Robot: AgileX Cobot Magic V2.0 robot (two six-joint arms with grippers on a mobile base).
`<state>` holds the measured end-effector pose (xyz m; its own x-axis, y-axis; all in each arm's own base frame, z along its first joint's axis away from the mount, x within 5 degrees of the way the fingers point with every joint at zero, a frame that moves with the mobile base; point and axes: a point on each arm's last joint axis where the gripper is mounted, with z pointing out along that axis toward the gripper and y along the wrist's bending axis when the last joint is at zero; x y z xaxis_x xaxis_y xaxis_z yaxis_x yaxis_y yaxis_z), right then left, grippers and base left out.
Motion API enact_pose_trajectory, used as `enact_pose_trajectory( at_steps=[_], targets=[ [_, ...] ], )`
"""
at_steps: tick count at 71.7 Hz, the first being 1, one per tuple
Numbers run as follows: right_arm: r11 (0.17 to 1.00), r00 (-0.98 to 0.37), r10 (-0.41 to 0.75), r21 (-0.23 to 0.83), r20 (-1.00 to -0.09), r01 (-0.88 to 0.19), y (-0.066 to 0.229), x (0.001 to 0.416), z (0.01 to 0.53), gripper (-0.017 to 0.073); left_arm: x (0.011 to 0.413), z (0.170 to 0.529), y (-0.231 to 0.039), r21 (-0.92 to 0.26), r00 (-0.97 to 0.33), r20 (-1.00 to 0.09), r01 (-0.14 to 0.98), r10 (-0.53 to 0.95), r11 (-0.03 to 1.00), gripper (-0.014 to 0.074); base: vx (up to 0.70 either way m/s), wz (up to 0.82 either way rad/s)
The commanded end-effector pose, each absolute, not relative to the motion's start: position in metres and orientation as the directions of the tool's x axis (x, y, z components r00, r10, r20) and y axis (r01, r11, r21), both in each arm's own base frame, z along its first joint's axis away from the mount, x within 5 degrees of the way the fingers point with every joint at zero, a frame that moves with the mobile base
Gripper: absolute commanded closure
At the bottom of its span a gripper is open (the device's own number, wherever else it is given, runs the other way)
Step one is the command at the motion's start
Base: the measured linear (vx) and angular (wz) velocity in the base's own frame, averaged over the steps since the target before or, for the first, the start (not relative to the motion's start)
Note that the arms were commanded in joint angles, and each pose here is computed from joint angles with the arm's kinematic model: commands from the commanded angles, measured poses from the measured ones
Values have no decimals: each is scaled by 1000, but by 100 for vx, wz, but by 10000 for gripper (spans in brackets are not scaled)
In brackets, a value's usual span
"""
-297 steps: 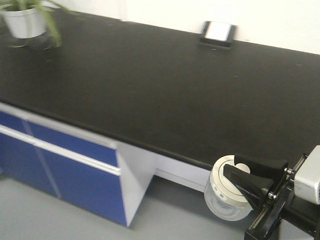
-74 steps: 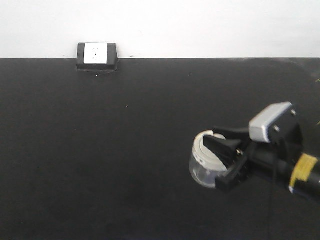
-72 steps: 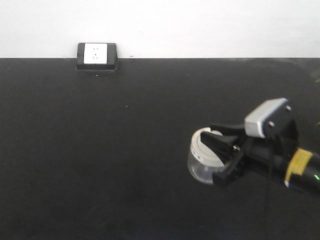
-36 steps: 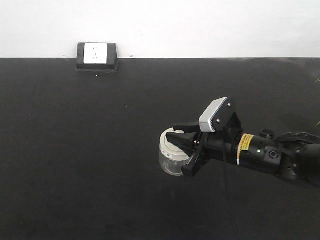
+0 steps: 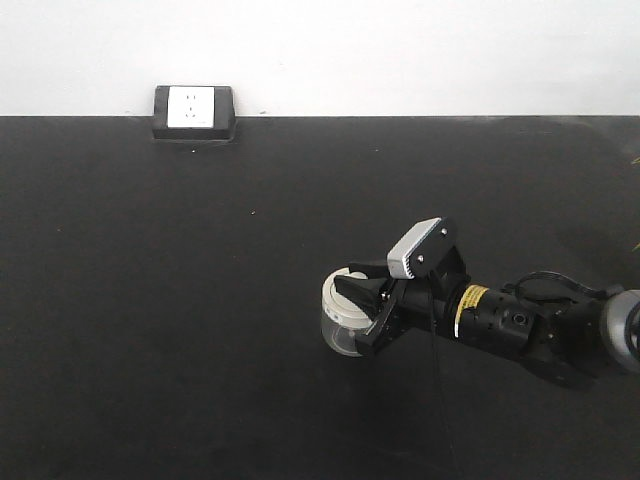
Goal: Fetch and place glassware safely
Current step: 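Extend the right gripper and lower the jar onto the counter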
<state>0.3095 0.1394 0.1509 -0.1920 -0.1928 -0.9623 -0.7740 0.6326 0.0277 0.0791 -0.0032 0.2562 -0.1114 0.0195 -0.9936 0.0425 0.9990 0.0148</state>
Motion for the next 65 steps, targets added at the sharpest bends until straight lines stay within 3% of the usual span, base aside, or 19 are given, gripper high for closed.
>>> enact_pose_trajectory(
  at_steps=[1, 21, 31, 49, 65],
  targets=[
    [621, -75, -101, -4, -992, -783, 143, 315, 174, 550, 80, 271, -4, 5, -22, -1000, 49, 6, 999, 601, 0, 0],
    [611, -68, -106, -11, -992, -791, 144, 315, 167, 502, 80, 271, -4, 5, -22, -1000, 49, 6, 999, 601, 0, 0],
    [608, -67, -107, -12, -992, -794, 145, 315, 167, 406, 80, 271, -4, 5, -22, -1000, 49, 6, 999, 601, 0, 0],
    [612, -98, -68, 36, -993, -790, 144, 314, 172, 147, 80, 271, -4, 5, -22, -1000, 49, 6, 999, 601, 0, 0],
    [608, -131, 47, 132, -990, -783, 142, 305, 210, 74, 80, 271, -4, 5, -22, -1000, 49, 6, 999, 601, 0, 0]
  ],
)
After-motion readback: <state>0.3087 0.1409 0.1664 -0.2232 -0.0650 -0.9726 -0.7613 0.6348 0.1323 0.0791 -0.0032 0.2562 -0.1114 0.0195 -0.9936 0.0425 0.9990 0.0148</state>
